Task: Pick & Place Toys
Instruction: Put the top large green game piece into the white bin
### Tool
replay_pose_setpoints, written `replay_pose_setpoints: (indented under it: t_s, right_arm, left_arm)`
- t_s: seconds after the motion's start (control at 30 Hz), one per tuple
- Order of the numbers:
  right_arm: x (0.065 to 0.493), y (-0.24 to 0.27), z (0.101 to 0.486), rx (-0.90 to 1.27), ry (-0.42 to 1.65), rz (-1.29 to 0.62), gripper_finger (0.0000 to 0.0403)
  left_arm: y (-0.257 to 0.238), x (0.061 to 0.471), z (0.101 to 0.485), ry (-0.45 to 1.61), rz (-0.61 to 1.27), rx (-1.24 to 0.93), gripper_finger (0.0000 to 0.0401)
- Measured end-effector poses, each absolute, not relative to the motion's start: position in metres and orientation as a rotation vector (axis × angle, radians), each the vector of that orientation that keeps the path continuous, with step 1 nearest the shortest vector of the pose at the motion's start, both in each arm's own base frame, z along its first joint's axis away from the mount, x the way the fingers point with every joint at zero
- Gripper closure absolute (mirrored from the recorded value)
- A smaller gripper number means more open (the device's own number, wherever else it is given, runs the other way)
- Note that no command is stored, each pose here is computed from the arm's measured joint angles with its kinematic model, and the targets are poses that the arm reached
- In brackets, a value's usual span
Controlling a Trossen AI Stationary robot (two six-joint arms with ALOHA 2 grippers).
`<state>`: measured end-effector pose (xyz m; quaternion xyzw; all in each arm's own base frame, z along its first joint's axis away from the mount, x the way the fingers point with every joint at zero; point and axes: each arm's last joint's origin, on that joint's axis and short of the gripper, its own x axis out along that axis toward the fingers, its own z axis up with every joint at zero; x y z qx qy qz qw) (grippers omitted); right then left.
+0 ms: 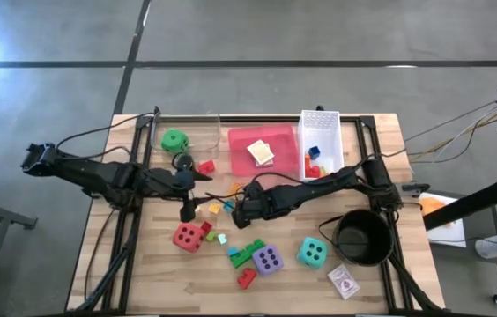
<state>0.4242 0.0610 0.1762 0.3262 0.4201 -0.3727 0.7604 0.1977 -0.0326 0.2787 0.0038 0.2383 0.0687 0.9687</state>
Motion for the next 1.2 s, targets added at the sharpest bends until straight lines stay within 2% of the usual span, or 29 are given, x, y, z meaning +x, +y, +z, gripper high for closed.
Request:
replay_pose_setpoints:
  t_s: [0.33, 0.63, 0.83, 1.2]
  right_arm:
    - [0.425, 0.068, 0.169, 0.737, 0.933, -0.811, 0.0018]
    - [0.425, 0.067, 0.169, 0.759, 0.919, -0.824, 0.0019]
    - [0.433, 0.071, 0.143, 0.727, 0.963, -0.829, 0.0019]
    - [0.435, 0.071, 0.144, 0.724, 0.955, -0.832, 0.0024]
  left_arm:
    - [-0.029, 0.17, 0.276, 0.396, 0.08, -0.055, 0.0116]
    - [-0.029, 0.169, 0.277, 0.382, 0.079, -0.059, 0.0116]
    - [-0.029, 0.169, 0.277, 0.383, 0.08, -0.063, 0.0116]
    - [-0.029, 0.169, 0.277, 0.387, 0.08, -0.065, 0.0116]
